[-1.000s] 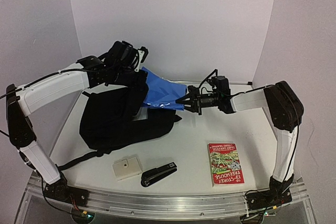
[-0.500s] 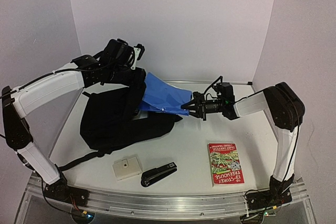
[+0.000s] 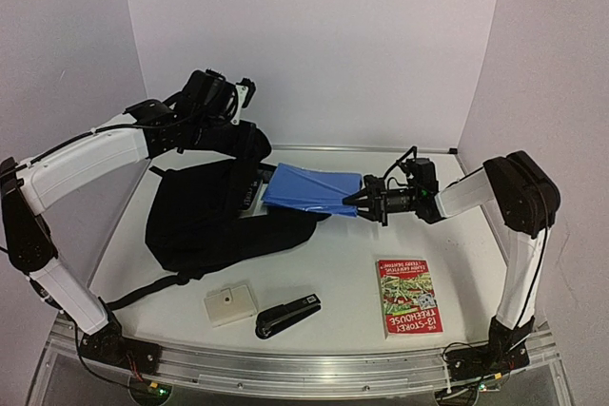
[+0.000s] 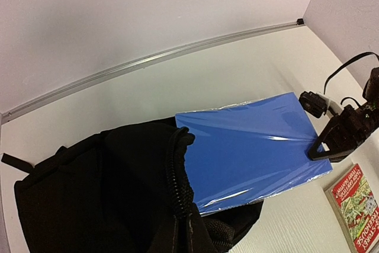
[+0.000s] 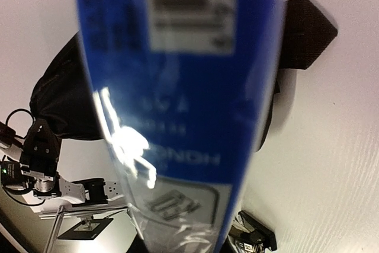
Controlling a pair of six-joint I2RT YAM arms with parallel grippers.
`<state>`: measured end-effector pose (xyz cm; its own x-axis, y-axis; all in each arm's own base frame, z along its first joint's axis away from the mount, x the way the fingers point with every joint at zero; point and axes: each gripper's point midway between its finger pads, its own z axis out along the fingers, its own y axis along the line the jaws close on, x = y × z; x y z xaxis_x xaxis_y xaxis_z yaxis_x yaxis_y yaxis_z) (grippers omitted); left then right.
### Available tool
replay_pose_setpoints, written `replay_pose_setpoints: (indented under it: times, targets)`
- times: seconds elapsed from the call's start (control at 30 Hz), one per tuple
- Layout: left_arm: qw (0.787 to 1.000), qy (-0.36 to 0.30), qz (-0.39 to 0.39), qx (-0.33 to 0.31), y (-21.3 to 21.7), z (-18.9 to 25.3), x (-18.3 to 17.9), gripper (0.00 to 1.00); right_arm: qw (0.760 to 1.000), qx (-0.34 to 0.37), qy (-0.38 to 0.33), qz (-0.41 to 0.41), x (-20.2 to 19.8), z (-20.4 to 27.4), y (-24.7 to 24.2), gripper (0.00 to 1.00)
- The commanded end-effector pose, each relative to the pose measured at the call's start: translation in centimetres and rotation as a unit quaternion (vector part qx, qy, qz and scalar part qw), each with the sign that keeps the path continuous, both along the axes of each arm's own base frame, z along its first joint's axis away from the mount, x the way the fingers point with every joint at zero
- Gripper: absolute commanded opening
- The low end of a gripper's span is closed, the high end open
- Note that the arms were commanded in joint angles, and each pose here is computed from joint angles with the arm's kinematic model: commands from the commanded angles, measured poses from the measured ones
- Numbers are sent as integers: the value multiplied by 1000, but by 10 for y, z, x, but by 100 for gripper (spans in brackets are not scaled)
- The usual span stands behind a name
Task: Pack the student bag
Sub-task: Place the files in the student bag.
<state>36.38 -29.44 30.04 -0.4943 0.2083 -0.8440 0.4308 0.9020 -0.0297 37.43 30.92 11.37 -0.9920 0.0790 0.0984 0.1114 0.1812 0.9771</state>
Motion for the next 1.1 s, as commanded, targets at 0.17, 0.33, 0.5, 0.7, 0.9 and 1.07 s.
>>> replay_pose_setpoints:
  times: [0.17,0.33,0.5,0.7,0.9,1.07]
  targets:
    - [997,-49,-29,-61,-14,46,2,0,990,54,-122,47,-13,82,15,0]
    - [996,-45,-35,-63,-16,45,1,0,988,63,-130,49,-3,95,28,0]
    - [996,-46,-39,-67,-17,47,0,0,988,81,-121,56,1,98,50,0]
    - [996,-52,-35,-67,-13,52,-1,0,992,75,-85,58,0,67,67,0]
    - [996,-54,-29,-64,-9,52,-2,0,993,72,-56,73,-22,41,75,0]
    - [996,-55,-27,-62,-8,51,-2,0,994,64,-55,74,-31,32,72,0]
